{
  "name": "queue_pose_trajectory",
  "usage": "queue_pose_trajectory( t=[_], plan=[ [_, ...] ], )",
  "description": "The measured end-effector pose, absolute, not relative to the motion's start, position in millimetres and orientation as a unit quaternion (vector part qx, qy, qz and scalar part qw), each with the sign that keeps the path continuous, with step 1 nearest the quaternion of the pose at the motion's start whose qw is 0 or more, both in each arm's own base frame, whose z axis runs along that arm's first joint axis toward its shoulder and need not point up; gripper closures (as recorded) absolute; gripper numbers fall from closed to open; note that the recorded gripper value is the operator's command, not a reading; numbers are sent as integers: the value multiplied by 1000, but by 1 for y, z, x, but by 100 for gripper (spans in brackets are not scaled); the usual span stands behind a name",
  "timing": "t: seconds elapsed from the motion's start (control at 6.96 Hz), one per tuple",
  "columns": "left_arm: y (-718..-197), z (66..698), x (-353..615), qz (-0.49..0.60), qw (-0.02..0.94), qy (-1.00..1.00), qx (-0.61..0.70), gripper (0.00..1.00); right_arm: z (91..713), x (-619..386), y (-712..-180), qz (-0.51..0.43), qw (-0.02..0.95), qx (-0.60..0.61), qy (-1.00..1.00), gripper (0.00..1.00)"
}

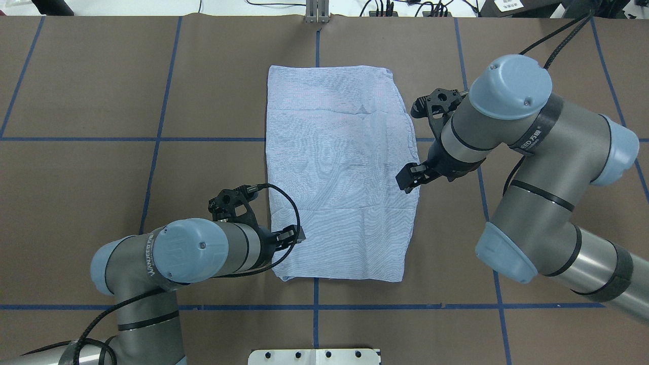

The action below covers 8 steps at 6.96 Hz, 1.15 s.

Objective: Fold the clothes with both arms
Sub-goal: 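Lower the left gripper to the shirt's near corner while the right gripper holds its side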

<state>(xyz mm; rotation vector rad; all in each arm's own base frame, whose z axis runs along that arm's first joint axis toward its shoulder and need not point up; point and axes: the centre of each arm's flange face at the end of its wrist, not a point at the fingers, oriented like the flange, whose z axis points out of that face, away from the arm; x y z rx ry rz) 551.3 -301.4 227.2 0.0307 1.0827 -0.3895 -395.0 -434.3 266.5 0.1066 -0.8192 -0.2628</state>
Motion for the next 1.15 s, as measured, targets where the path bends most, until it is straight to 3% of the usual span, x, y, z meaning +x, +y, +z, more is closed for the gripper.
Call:
queue_pose_trajectory(
  t=[0.14, 0.43, 0.72, 1.01, 1.15],
  plan=[
    [-301, 218, 556, -187, 846, 500, 17, 48, 266, -395, -434, -127, 907, 50, -398, 0],
    [-302, 214, 560, -189, 853, 486, 23, 49, 267, -395, -435, -126, 908, 49, -398, 0],
    [-305, 218, 561, -192, 856, 478, 33, 34, 268, -396, -435, -126, 908, 48, -397, 0],
    [-309, 224, 559, -197, 865, 459, 36, 25, 268, -396, -435, -126, 908, 48, -397, 0],
    [-310, 227, 560, -198, 869, 452, 37, 25, 269, -397, -435, -126, 908, 47, -397, 0]
  ],
)
